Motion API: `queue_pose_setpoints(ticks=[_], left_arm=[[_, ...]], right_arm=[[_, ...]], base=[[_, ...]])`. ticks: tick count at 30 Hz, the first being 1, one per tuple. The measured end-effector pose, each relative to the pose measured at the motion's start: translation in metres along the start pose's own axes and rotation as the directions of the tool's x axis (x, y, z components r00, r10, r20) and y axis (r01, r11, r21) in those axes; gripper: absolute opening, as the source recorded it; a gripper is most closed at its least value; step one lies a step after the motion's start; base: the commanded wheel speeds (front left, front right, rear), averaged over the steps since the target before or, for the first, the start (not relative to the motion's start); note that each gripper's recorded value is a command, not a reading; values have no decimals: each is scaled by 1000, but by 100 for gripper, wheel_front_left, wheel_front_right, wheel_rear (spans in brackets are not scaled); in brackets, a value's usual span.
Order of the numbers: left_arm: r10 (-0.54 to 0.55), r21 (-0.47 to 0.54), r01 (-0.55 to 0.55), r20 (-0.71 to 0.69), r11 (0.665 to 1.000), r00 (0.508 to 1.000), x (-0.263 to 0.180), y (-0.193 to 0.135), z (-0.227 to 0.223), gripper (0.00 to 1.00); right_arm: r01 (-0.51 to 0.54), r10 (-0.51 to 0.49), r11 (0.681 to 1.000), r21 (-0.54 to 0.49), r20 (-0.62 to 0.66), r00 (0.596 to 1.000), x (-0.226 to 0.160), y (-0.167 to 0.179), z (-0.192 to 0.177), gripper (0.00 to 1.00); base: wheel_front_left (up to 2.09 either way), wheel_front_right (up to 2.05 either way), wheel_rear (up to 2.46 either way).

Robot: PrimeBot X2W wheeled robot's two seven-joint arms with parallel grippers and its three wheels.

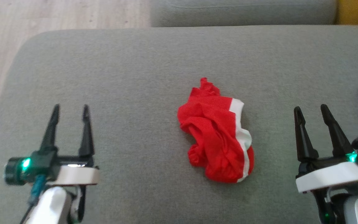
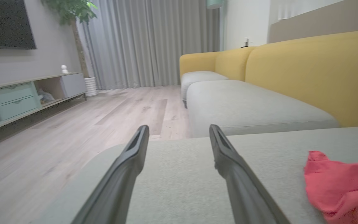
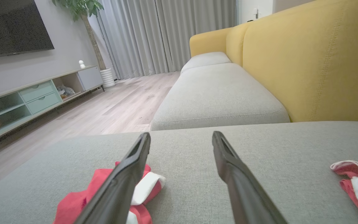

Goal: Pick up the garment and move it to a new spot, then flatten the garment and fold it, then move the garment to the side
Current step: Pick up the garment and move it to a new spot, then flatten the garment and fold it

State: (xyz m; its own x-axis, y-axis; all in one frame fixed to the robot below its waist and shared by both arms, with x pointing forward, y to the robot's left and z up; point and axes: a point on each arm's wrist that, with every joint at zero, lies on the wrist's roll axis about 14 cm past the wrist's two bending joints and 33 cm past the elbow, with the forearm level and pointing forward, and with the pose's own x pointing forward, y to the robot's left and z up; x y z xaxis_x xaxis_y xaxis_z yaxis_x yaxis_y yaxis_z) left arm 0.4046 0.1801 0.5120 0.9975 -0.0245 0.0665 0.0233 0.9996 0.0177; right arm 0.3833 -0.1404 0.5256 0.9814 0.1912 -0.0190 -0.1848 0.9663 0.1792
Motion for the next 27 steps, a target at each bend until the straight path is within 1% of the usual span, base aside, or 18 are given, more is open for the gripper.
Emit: queue_pose_setpoints(ticks=[3, 8, 13, 17, 21, 27], left_arm=[[61, 0, -61, -8, 998, 998, -14, 25, -1, 100], [78, -28, -80, -55, 996, 995, -42, 39, -13, 100], [60, -49, -65, -96, 997, 994, -57, 34, -24, 100], [28, -60, -37, -135, 998, 990, -68, 22, -32, 100], [3, -70, -14, -153, 997, 988, -76, 11, -34, 100], [-6, -71, -6, -159, 997, 987, -81, 7, -36, 100]], right_arm=[[-18, 17, 1000, -7, -20, 1000, 0, 6, -4, 100], [-18, 17, 1000, -16, -52, 998, -12, 7, -10, 100], [-9, 7, 1000, -20, -66, 998, -22, 6, -11, 100], [4, -6, 1000, -22, -70, 998, -32, 3, -11, 100], [16, -18, 1000, -23, -82, 996, -43, 1, -13, 100], [27, -29, 999, -22, -84, 996, -52, 0, -12, 100]], base=[[0, 0, 0], [0, 0, 0], [0, 0, 0], [0, 0, 0], [0, 0, 0], [0, 0, 0]])
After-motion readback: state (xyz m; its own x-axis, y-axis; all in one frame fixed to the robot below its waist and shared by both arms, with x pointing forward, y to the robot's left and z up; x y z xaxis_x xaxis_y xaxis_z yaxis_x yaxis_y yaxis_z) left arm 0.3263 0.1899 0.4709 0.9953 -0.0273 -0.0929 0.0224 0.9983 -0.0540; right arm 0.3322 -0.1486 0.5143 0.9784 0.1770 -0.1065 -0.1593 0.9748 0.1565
